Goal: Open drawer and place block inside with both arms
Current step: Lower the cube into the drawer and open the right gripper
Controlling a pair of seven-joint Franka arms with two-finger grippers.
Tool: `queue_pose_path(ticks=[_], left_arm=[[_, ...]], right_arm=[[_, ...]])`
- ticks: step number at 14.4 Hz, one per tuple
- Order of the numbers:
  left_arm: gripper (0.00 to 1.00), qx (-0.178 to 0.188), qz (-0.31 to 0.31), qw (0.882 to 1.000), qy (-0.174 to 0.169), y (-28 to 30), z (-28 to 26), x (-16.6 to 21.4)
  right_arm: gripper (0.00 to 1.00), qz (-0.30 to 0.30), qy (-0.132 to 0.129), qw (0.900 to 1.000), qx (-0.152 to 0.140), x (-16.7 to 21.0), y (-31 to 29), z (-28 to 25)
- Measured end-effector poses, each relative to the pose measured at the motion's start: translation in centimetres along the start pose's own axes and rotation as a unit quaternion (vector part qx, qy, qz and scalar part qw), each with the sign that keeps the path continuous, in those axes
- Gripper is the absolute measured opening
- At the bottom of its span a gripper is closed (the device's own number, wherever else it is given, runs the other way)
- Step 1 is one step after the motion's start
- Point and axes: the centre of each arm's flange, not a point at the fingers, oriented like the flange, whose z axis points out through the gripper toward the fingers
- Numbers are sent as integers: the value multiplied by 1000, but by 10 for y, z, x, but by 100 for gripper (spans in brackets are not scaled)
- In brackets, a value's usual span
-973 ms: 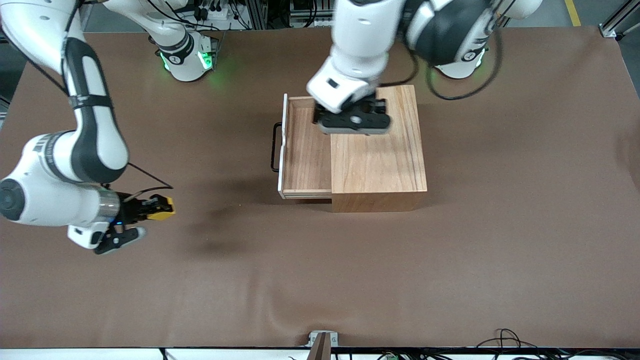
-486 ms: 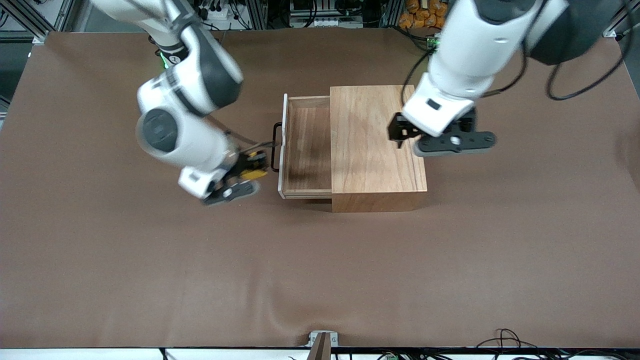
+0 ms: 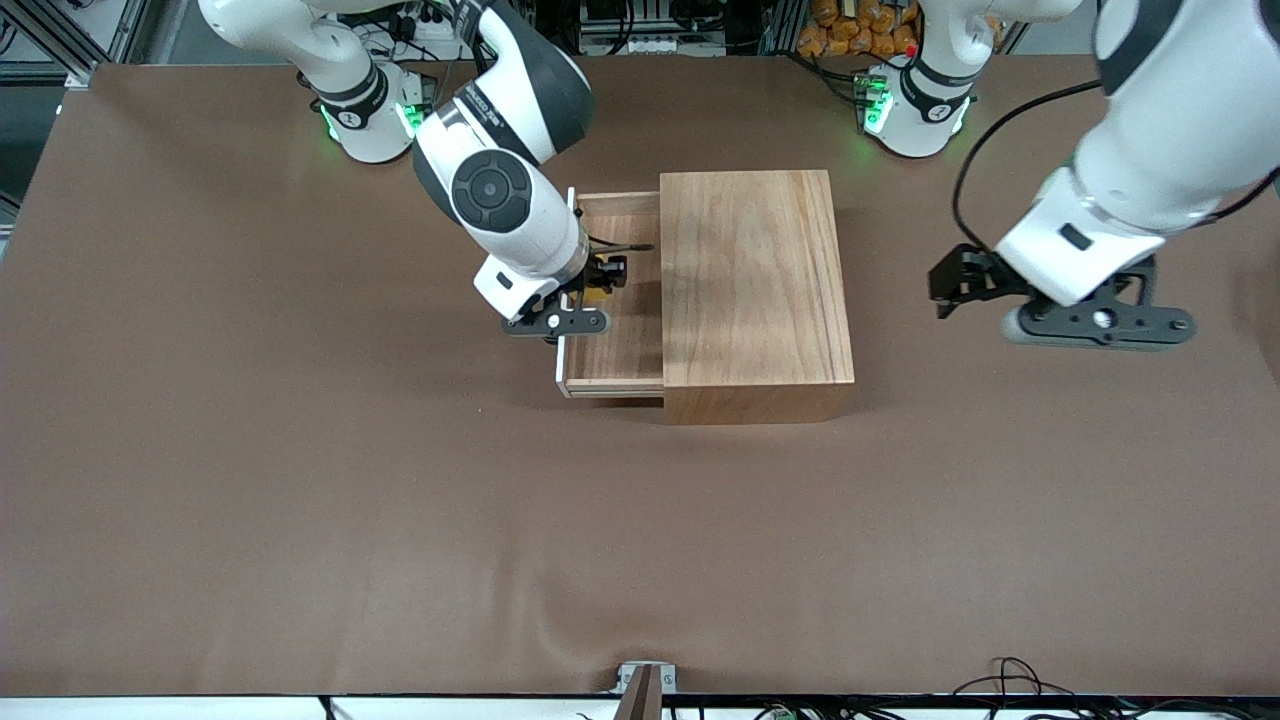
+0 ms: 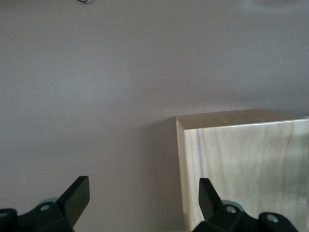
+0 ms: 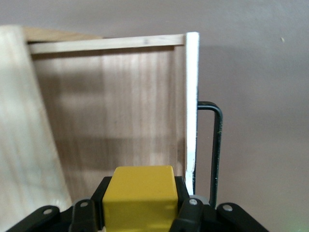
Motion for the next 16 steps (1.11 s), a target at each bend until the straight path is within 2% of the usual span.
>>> queue_pose_path(ticks=[4,7,11,14,16], left_arm=[[100,3,9,1000,-3,-43,-14,-17],[100,6,8,1000,-6,-49,-15,-43],[100,9,0,1000,5,-60,-18,-73],[100,9,-12,1000,14,-80,-21,-74],[100,9,-14,1000,19,-86,-22,-72]], right_arm=[[56,30,21,999,15,5,-1,6],[56,36,26,999,17,13,-1,24],[56,43,46,998,25,30,-3,57],[56,43,63,997,34,38,-9,77],[69,39,70,996,39,36,-16,82]])
